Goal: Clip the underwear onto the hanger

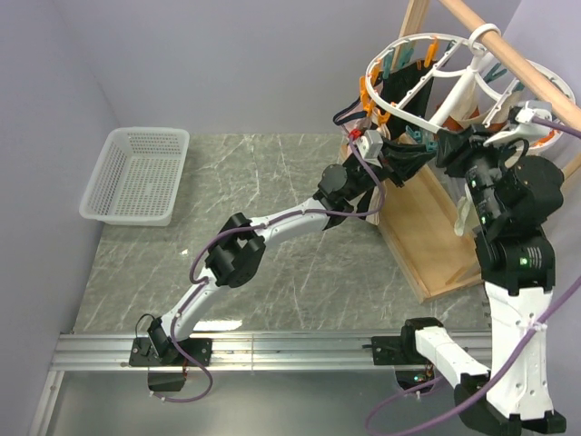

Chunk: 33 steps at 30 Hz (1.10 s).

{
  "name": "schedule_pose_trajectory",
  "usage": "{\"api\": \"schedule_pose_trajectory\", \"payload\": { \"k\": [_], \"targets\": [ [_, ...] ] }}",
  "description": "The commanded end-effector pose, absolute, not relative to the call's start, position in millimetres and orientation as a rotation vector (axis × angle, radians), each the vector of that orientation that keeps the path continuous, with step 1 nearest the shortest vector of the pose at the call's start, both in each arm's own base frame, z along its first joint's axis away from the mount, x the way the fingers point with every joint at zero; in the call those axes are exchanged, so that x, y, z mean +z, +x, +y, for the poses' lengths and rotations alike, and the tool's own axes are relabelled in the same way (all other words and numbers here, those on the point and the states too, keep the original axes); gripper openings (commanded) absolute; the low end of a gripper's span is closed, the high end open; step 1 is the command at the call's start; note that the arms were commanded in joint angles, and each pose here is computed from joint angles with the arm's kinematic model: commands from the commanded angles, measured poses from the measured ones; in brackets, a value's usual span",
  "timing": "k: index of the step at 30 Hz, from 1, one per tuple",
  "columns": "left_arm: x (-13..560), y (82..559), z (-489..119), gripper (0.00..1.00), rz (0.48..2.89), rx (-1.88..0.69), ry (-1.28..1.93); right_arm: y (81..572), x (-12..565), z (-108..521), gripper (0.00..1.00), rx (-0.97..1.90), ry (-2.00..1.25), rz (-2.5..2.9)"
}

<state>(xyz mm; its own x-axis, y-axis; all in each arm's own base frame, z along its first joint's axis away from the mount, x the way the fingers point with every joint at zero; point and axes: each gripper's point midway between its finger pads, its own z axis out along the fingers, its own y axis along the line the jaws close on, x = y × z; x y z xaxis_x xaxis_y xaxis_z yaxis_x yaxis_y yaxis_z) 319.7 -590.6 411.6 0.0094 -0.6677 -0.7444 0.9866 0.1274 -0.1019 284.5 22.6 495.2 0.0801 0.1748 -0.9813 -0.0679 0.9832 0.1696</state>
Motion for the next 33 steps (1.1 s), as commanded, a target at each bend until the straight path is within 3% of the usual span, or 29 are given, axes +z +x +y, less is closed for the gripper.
{"api": "schedule_pose_trajectory", "payload": {
  "k": [1, 11, 33],
  "targets": [
    [459.6, 304.8, -567.2, 0.00, 0.642, -1.369, 0.538, 274.9, 474.1, 20.7, 0.47, 0.214, 0.161, 1.565],
    [459.7, 301.4, -563.6, 0.00, 0.632, -1.341, 0.567, 286.3, 443.5, 19.3, 0.50, 0.212, 0.192, 1.550],
    [453.6, 300.1, -567.2, 0.00, 0.650, -1.298, 0.579, 312.5, 458.0, 24.4, 0.55, 0.165, 0.235, 1.435]
  ]
}}
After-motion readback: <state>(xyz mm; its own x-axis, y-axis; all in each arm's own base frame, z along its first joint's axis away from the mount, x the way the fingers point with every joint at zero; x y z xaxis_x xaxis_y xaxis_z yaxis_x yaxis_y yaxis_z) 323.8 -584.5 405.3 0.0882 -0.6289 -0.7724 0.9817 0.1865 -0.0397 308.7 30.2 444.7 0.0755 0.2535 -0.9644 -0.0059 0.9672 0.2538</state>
